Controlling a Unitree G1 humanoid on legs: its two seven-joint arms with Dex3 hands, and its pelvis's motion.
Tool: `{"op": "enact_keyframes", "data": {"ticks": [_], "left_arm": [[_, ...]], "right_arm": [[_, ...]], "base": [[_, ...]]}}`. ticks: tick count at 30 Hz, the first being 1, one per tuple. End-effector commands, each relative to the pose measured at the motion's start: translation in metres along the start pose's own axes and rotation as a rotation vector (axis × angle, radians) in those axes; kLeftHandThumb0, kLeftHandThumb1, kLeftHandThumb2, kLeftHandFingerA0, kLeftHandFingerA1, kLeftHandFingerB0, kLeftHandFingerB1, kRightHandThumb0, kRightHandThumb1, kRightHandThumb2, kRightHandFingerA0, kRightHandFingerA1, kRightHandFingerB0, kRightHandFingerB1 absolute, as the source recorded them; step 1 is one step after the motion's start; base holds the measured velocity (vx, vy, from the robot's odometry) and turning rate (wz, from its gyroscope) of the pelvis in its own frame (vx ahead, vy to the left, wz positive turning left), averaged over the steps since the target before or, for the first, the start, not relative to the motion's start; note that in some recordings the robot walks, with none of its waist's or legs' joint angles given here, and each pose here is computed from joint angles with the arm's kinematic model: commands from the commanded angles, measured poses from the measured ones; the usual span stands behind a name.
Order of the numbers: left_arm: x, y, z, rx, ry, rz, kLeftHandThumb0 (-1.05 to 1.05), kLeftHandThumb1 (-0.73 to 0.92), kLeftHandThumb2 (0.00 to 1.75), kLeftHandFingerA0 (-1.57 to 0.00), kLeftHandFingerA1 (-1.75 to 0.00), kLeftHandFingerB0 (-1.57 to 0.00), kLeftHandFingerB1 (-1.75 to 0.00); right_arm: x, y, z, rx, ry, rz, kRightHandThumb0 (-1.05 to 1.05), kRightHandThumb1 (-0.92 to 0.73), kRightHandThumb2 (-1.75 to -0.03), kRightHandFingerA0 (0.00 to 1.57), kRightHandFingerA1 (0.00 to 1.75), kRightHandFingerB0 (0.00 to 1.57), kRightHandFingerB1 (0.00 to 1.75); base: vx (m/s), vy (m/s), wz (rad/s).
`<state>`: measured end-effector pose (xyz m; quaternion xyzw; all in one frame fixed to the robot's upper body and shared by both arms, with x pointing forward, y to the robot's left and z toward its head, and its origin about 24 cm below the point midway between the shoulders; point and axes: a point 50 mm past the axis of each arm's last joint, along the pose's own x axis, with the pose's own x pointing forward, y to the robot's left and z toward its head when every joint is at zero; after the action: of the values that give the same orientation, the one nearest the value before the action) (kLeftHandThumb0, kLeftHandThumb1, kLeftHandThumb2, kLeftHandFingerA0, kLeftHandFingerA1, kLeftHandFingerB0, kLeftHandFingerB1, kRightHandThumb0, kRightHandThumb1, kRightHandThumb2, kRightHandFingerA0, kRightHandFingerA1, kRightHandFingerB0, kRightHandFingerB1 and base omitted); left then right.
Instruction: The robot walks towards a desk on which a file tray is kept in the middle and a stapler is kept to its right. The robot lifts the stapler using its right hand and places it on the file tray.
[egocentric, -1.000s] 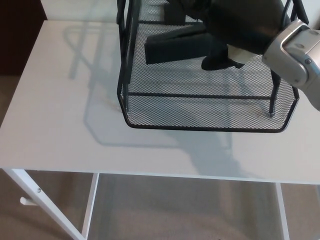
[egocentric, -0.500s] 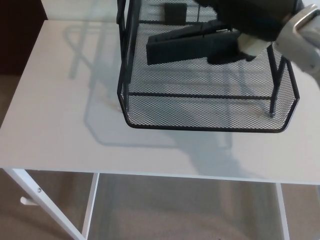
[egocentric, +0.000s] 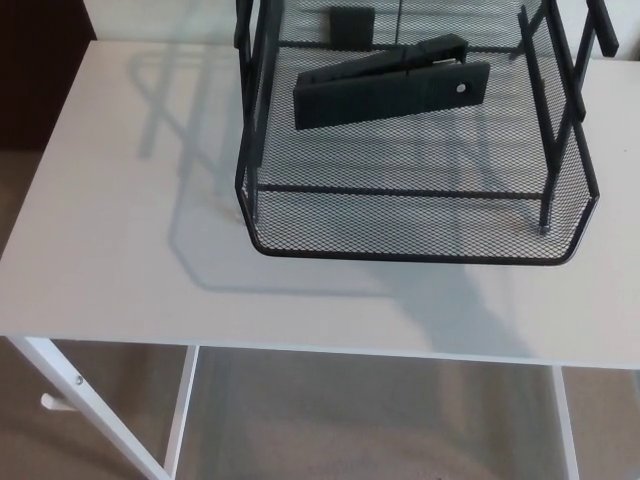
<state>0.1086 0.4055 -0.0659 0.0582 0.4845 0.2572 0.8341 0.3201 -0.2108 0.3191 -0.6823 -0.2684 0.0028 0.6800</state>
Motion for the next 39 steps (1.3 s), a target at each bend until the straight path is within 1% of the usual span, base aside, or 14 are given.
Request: {"op": "enact_keyframes", "data": {"ticks": [1, 4, 5, 6, 7, 8, 14, 15, 17, 27, 31, 32, 36, 39], "left_arm": [[-0.001, 0.008, 0.007, 0.029, -0.035, 0.026, -0.75, 0.75, 1.08, -0.31, -0.62, -0.09, -0.49], [-0.001, 0.008, 0.010, 0.032, -0.041, 0.019, -0.74, 0.74, 1.08, -0.27, -0.60, -0.08, -0.48], [-0.001, 0.008, 0.010, 0.025, -0.039, 0.026, -0.73, 0.74, 1.08, -0.28, -0.60, -0.08, -0.48], [-0.001, 0.008, 0.011, 0.023, -0.038, 0.029, -0.73, 0.74, 1.08, -0.28, -0.60, -0.08, -0.48], [-0.001, 0.007, 0.013, 0.026, -0.042, 0.030, -0.73, 0.74, 1.08, -0.28, -0.60, -0.09, -0.49], [-0.001, 0.007, 0.014, 0.033, -0.050, 0.022, -0.73, 0.76, 1.11, -0.26, -0.60, -0.04, -0.45], [-0.001, 0.006, 0.015, 0.038, -0.056, 0.018, -0.74, 0.75, 1.11, -0.26, -0.59, -0.05, -0.45], [-0.001, 0.007, 0.014, 0.037, -0.058, 0.017, -0.74, 0.76, 1.11, -0.26, -0.59, -0.04, -0.44], [-0.001, 0.008, 0.012, 0.046, -0.041, 0.041, -0.74, 0.76, 1.08, -0.35, -0.62, -0.10, -0.47], [0.000, 0.009, 0.012, 0.019, -0.017, 0.067, -0.71, 0.75, 1.08, -0.32, -0.60, -0.06, -0.44], [0.001, 0.004, 0.013, 0.028, -0.017, 0.065, -0.74, 0.76, 1.07, -0.35, -0.63, -0.09, -0.48], [0.001, 0.004, 0.013, 0.039, -0.016, 0.067, -0.76, 0.75, 1.08, -0.36, -0.62, -0.10, -0.48], [0.001, 0.005, 0.009, 0.071, -0.010, 0.068, -0.75, 0.92, 0.71, -0.40, -0.58, -0.15, -0.40], [0.000, 0.006, 0.005, 0.047, 0.006, 0.067, -0.74, 0.74, 1.08, -0.37, -0.65, -0.11, -0.49]], "right_arm": [[-0.180, -0.124, -0.101, 0.522, 0.445, -0.330, -0.76, -0.66, -0.59, 0.00, 0.60, 0.06, 0.42], [-0.227, -0.107, -0.129, 0.557, 0.670, -0.421, -0.79, -0.52, -0.92, 0.27, 0.75, 0.03, 0.41], [-0.251, -0.091, -0.141, 0.530, 0.807, -0.443, -0.79, -0.70, -0.60, 0.76, 1.60, 0.00, 0.42], [-0.258, -0.087, -0.144, 0.521, 0.844, -0.447, -0.79, -0.70, -0.60, 0.76, 1.60, 0.00, 0.42], [-0.271, -0.076, -0.152, 0.469, 0.901, -0.451, -0.81, -0.72, -0.62, 0.01, 1.48, 0.00, 0.39], [-0.288, -0.062, -0.160, 0.449, 0.977, -0.459, -0.78, -0.58, -0.92, 0.22, 0.81, 0.03, 0.28], [-0.369, 0.028, -0.176, 0.537, 1.391, -0.618, -0.37, -0.54, -1.06, 0.05, 0.57, 0.00, 0.53], [-0.376, 0.036, -0.176, 0.539, 1.429, -0.602, -0.58, -0.53, -0.86, 0.42, 0.73, 0.03, 0.40], [-0.399, 0.072, -0.165, 0.602, 1.552, -0.552, -0.55, -0.60, -0.83, 0.00, 0.29, 0.03, 0.33], [-0.417, 0.116, -0.116, 0.854, 1.896, -0.890, -0.47, -0.64, -0.59, 0.10, 0.75, 0.09, 0.35], [-0.426, 0.138, -0.098, 1.052, 1.983, -1.188, -0.61, -0.67, -0.60, 0.58, 1.28, 0.32, 0.67], [-0.432, 0.150, -0.098, 1.105, 1.988, -1.177, -0.49, -0.65, -0.59, 0.40, 0.90, 0.28, 0.54], [-0.432, 0.164, -0.082, 0.442, 1.875, 0.093, -0.40, -0.74, -0.62, 0.36, 1.01, 0.11, 0.40], [-0.436, 0.171, -0.073, 0.669, 1.968, -0.174, -0.68, -0.61, -0.91, 0.53, 0.74, 0.06, 0.39]], "base": [[0.00, 0.000, 0.00], [0.00, 0.000, 0.00], [0.00, 0.000, 0.00], [0.00, 0.000, 0.00], [0.00, 0.000, 0.00], [0.00, 0.000, 0.00], [0.00, 0.000, 0.00], [0.00, 0.000, 0.00], [0.00, 0.000, 0.00], [0.00, 0.000, 0.00], [0.00, 0.000, 0.00], [0.00, 0.000, 0.00], [0.00, 0.000, 0.00], [0.00, 0.000, 0.03]]}}
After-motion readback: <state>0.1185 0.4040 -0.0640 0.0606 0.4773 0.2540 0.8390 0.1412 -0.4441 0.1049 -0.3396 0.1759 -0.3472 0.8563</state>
